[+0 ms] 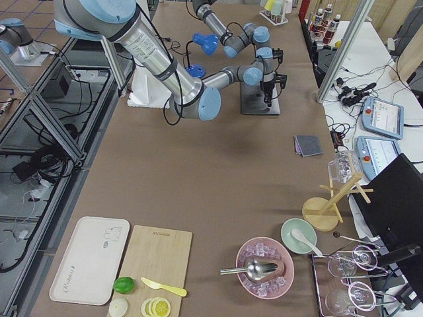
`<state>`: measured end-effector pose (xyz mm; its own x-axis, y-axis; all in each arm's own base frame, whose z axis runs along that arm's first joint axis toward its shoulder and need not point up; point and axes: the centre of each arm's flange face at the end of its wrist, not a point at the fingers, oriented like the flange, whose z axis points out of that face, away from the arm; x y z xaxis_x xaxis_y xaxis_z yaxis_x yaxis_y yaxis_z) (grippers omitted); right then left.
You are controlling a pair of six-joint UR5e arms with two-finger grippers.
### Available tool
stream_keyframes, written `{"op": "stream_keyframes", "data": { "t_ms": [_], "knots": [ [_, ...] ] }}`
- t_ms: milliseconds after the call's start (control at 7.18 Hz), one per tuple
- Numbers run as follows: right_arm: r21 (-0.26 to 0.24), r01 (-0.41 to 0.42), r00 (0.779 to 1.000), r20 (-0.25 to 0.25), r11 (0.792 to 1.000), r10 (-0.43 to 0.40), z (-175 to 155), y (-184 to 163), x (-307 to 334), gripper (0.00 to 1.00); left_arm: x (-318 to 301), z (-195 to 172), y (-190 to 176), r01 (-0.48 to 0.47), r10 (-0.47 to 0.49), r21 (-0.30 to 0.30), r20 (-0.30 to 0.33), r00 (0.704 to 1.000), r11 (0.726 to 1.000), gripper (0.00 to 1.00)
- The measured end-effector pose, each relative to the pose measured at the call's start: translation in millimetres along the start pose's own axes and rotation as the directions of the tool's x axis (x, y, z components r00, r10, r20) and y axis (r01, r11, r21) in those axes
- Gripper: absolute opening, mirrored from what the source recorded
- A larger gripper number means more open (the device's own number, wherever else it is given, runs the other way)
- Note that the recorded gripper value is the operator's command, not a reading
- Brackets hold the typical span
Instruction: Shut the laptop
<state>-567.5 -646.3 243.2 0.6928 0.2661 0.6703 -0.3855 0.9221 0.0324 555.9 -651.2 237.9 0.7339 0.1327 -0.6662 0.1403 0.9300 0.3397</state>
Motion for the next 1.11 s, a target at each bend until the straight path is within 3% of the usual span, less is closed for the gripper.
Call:
{"op": "stream_keyframes", "data": {
  "t_ms": [139, 279, 697, 1115],
  "knots": [
    [-0.002, -0.008, 1.0, 0.018, 1.0, 0.008, -16.5, -10.6, 1.9, 0.24, 3.7, -19.4, -7.4, 0.001, -0.001, 0.011, -0.032, 0.999, 1.0, 0.38],
    [-0.009, -0.023, 0.999, 0.022, 1.0, 0.024, -35.7, -23.1, 10.4, 0.99, 4.7, -40.3, -12.0, 0.0, 0.001, 0.015, -0.068, 0.998, 1.0, 0.99],
    [0.01, -0.02, 0.999, 0.047, 1.0, 0.019, -93.6, -31.8, 95.8, 1.0, -26.3, -103.9, 5.9, -0.021, 0.022, 0.004, -0.165, 0.986, 1.0, 0.99],
    [-0.048, 0.135, 0.991, 0.035, 0.99, -0.133, -180.2, -26.4, 221.3, 1.0, -105.3, -204.4, 13.9, -0.113, 0.096, -0.096, -0.164, 0.982, 0.989, 0.99]
  ]
}}
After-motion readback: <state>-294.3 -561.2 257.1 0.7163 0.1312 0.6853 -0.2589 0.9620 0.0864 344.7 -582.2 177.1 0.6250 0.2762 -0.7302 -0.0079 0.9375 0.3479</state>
